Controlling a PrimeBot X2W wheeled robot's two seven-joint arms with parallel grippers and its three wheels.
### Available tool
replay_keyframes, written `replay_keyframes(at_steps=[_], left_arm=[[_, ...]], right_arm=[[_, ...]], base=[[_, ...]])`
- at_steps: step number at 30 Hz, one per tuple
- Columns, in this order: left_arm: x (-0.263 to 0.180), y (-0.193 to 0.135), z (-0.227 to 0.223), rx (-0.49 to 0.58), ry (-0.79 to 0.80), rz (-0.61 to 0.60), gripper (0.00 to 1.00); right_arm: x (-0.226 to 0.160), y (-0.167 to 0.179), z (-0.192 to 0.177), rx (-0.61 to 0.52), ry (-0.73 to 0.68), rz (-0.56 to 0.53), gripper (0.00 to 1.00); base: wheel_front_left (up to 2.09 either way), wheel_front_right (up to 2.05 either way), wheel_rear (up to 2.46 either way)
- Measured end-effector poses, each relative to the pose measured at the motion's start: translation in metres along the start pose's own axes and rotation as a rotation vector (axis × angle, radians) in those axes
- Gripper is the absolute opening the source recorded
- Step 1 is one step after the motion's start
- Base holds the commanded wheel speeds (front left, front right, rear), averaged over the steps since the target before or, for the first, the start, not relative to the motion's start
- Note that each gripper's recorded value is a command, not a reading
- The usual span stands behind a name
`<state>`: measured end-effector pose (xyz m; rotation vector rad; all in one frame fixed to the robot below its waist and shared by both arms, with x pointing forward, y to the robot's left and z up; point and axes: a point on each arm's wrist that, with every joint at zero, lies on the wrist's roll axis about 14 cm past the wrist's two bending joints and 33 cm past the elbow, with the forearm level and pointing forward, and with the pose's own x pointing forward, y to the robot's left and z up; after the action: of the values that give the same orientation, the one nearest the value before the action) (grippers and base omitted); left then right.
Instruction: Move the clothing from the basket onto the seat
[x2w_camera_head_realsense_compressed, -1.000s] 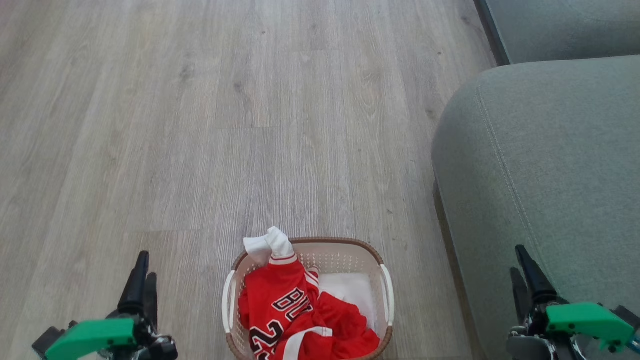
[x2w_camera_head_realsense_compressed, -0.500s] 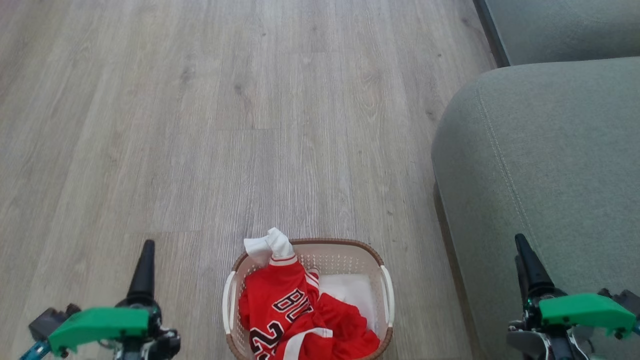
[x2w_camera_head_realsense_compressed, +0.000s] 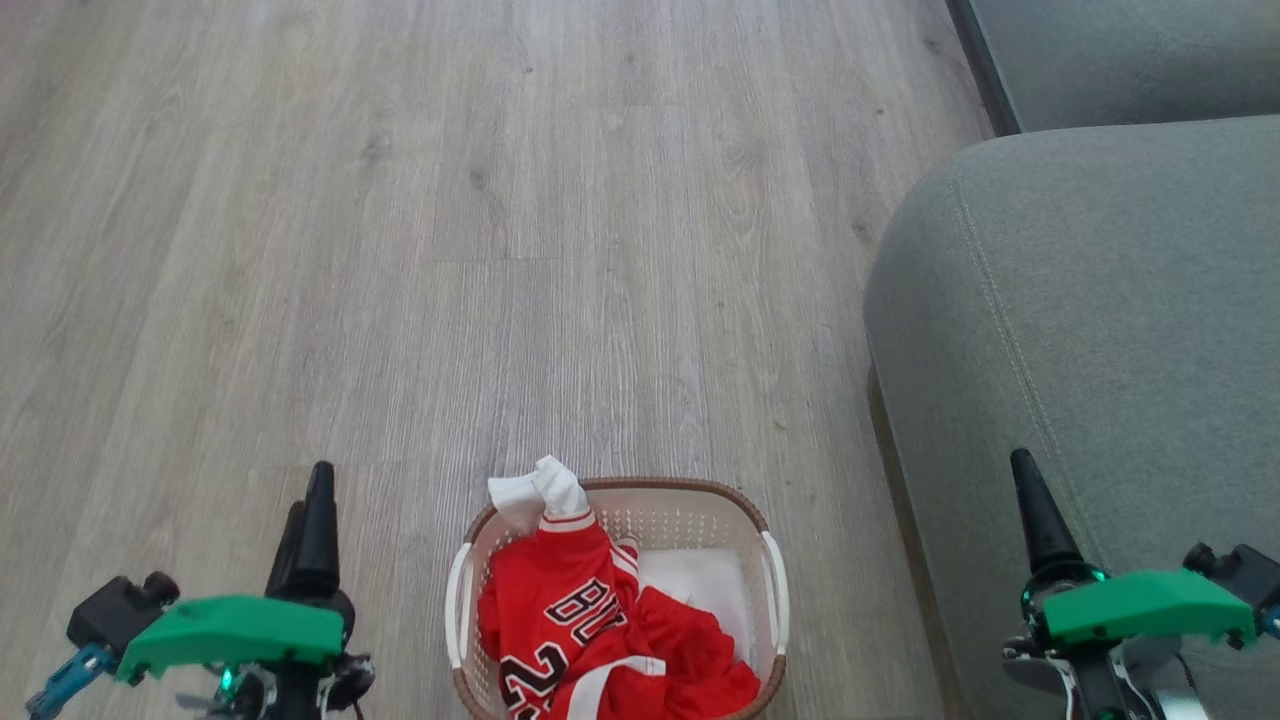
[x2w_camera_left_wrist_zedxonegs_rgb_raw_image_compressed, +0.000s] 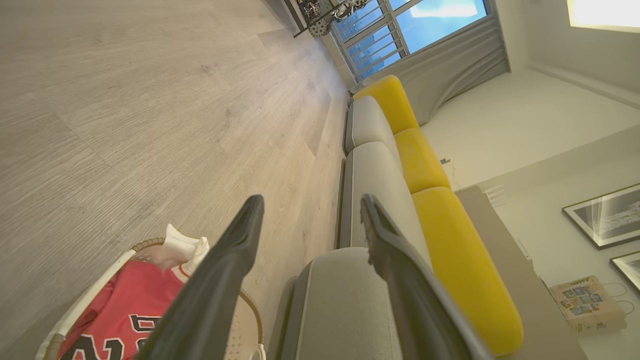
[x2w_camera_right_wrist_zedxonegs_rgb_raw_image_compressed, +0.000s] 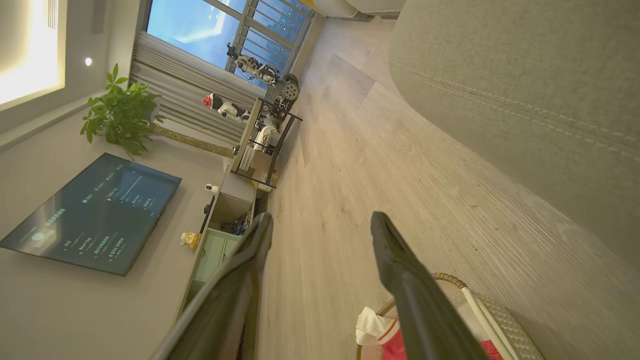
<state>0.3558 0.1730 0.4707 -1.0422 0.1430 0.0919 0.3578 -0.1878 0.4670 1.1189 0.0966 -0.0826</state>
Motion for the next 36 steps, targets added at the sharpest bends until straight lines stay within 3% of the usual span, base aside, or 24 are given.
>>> replay_keyframes(at_steps=[36], left_arm=[[-0.022,-0.002,0.005,0.543,-0.076,-0.004,1.0]], right_arm=[[-0.005,0.028,-0.007,-0.433,-0.027,0.11,1.0]], base=[[0.0,0.0,0.0]])
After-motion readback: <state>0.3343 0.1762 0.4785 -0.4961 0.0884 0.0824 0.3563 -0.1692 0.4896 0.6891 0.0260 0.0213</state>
